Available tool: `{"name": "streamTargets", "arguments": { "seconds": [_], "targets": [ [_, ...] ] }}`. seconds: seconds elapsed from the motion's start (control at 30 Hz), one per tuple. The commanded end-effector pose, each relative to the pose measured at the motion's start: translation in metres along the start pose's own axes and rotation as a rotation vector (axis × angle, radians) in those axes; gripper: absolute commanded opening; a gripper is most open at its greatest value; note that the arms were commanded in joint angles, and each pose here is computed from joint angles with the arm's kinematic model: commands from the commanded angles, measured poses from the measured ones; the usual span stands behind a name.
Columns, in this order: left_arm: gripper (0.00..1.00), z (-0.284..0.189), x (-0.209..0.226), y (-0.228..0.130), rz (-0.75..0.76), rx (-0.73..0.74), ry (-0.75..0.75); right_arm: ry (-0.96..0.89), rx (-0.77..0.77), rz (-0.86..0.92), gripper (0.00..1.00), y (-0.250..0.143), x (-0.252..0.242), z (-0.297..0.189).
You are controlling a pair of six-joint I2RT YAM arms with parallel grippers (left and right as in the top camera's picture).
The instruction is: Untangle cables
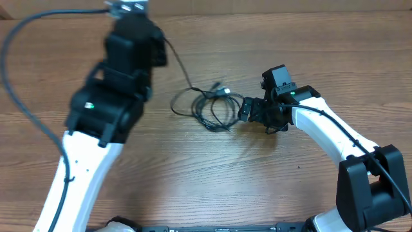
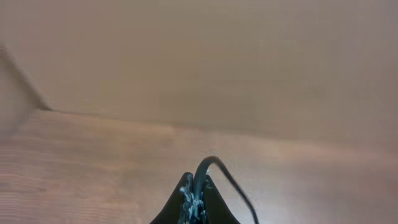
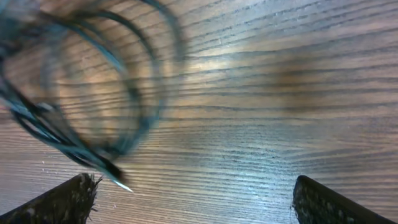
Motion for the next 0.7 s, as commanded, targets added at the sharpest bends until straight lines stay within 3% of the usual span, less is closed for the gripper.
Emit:
{"name": "streamTargets", "arguments": {
  "seconds": [0.0, 0.03, 0.07, 0.17, 0.23, 0.57, 0.67],
  "targets": [
    [0.04, 0.001, 0.021, 0.021, -0.085, -0.045, 0.014, -0.003, 0.014, -0.004, 1.00, -0.002, -0.001, 0.003],
    [0.10, 0.005, 0.021, 0.019, -0.089, -0.014, -0.026, -0.004, 0.016, -0.004, 1.00, -0.002, -0.001, 0.003],
    [0.22, 0.009, 0.020, 0.016, -0.087, 0.025, -0.072, -0.004, 0.017, -0.004, 1.00, -0.002, -0.001, 0.003],
    [0.69, 0.022, 0.014, 0.000, -0.068, 0.140, -0.138, -0.006, 0.022, -0.003, 1.00, -0.003, -0.001, 0.003],
    [0.80, 0.033, 0.011, -0.014, -0.050, 0.229, -0.151, -0.008, 0.027, -0.001, 1.00, -0.004, -0.002, 0.003],
    [0.71, 0.090, 0.000, -0.109, 0.051, 0.728, -0.100, -0.011, 0.038, 0.001, 1.00, -0.006, -0.002, 0.003],
    [0.71, 0.105, -0.014, -0.138, 0.101, 0.851, -0.179, -0.011, 0.038, 0.001, 1.00, -0.006, -0.002, 0.003]
  ]
}}
Point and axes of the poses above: each gripper's point midway between its finger pads, its own z axis out along the fingers, its own x axis along the line the jaws close on, y = z × x, the point moved 10 cm from there along -z, back along the fingers, and after that the axes turned 11 degrees about -z, right-handed, at the moved point
